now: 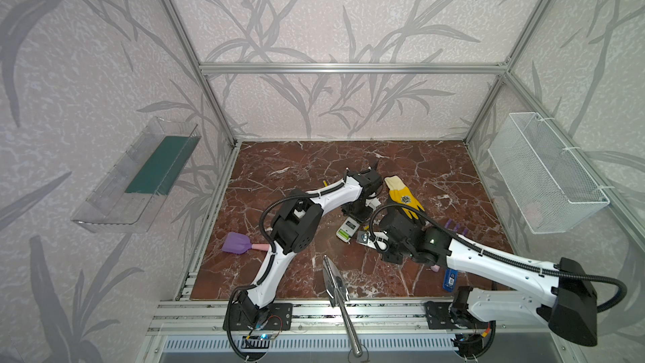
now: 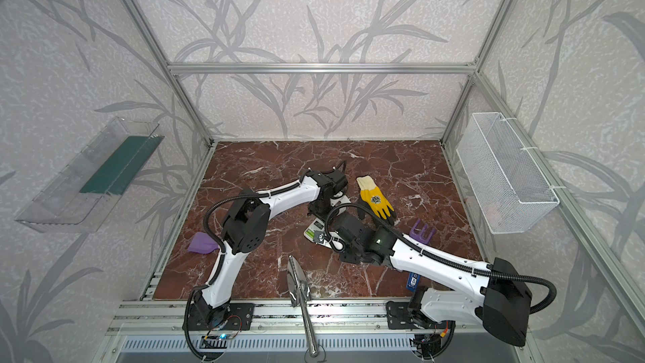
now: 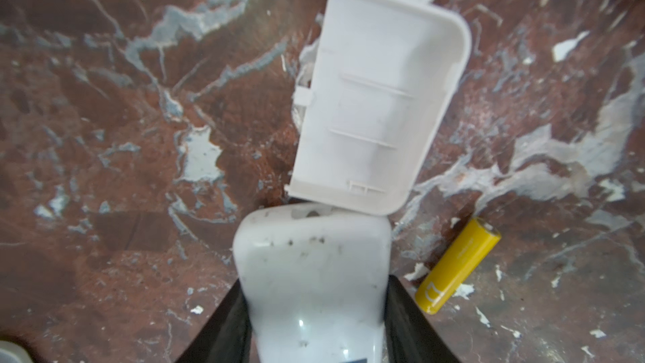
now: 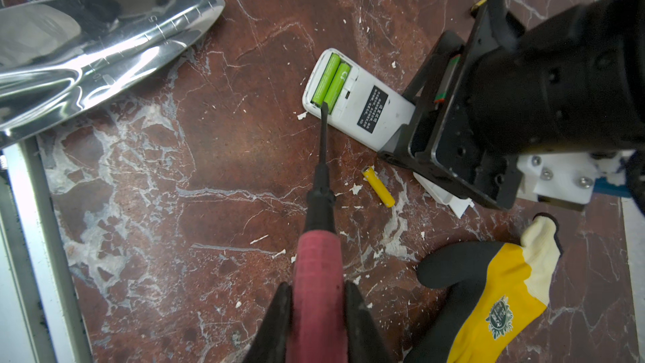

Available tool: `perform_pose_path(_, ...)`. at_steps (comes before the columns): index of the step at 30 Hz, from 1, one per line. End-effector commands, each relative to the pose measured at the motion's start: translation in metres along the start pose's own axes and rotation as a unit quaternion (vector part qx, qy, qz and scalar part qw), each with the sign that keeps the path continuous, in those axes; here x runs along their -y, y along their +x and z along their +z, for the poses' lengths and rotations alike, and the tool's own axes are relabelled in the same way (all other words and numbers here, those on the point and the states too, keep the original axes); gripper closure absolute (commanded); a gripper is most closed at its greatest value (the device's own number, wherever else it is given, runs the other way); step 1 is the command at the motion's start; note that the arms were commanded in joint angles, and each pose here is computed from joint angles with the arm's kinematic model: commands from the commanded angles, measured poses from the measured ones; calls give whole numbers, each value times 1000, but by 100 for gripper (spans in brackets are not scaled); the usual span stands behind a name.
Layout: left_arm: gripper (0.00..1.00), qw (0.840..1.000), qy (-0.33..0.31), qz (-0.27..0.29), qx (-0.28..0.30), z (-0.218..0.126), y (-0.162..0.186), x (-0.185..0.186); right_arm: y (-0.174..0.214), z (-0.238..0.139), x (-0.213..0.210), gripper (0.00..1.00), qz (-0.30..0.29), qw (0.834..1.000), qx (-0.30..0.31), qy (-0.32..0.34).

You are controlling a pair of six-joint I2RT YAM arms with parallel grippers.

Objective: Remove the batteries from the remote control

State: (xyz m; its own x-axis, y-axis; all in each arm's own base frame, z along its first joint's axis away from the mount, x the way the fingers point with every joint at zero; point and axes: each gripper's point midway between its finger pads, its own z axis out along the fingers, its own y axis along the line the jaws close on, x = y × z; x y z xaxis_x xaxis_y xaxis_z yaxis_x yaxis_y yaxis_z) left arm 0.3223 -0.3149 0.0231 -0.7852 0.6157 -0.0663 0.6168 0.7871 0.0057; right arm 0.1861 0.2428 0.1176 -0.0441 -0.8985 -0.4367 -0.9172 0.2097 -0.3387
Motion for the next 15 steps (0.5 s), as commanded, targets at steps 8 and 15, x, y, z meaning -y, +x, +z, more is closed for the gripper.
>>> perform_pose_path(8, 82, 998, -35, -4, -51, 14, 19, -4, -6, -5, 2, 100, -4, 1000, -4, 1)
perform_pose_path(15, 85, 998, -37, -2, -53, 15, 20, -2, -12, -3, 3, 100, -4, 1000, 5, -1)
